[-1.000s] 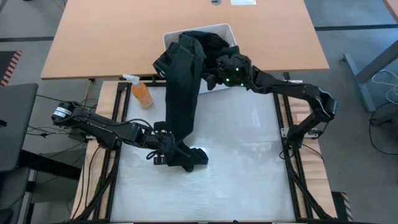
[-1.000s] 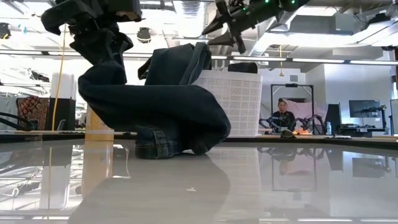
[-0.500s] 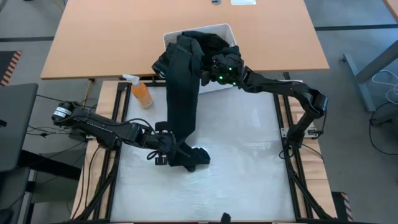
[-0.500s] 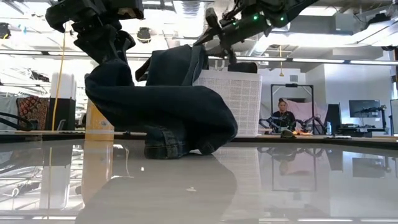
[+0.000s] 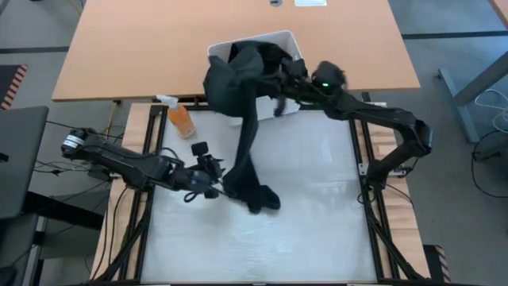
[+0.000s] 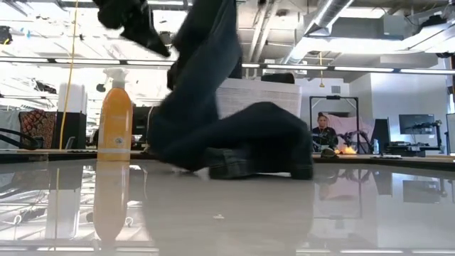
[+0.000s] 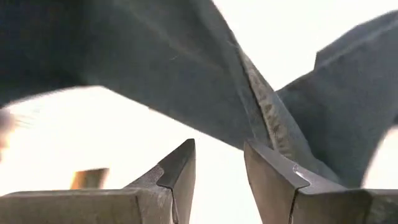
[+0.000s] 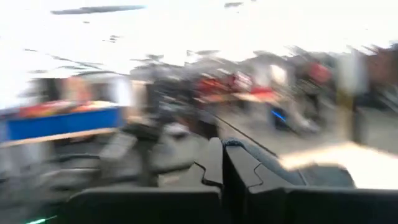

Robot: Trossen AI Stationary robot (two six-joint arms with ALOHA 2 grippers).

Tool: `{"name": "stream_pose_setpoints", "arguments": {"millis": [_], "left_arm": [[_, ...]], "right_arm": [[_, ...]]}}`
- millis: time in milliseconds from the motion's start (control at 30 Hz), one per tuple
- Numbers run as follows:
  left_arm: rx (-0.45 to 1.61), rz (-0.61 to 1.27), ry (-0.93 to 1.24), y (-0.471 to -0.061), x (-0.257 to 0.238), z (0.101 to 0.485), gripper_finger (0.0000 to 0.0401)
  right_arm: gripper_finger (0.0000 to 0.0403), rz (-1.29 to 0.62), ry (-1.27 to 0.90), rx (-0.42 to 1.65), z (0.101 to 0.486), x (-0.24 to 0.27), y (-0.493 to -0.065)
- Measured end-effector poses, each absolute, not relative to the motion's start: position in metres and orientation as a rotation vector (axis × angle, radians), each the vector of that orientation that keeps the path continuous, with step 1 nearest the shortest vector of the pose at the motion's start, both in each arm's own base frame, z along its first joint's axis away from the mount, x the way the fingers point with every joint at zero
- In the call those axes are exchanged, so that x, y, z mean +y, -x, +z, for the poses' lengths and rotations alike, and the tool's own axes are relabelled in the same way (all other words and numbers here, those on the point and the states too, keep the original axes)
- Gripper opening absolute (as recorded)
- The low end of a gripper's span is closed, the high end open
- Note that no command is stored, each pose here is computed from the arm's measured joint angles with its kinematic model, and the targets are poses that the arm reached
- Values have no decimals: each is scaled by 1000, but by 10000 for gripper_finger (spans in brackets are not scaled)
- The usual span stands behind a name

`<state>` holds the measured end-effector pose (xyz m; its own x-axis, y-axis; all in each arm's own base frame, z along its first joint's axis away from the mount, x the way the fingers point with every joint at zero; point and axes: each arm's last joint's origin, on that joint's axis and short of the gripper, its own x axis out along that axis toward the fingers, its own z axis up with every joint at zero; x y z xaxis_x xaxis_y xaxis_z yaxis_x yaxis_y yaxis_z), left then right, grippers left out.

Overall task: Fold laundry
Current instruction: Remove the blue long pants from the white bin

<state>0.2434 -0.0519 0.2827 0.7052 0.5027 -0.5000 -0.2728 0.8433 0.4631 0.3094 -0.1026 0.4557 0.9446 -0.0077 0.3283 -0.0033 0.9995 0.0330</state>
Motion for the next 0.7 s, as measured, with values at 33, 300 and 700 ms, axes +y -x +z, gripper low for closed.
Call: {"name": "stream_pose_setpoints", "arguments": {"millis": [33,300,700], "left_arm": [[620,452,-387,-241,-53,289,127],[445,460,-367,-214,-52,325,127],[482,463,-388,-220,-53,318,127]], "right_arm": [[17,59,-2,-344,467,-91,-304],[19,453,237,-301,518,5,-253],[26,623,164,191,450,58,-206]]}}
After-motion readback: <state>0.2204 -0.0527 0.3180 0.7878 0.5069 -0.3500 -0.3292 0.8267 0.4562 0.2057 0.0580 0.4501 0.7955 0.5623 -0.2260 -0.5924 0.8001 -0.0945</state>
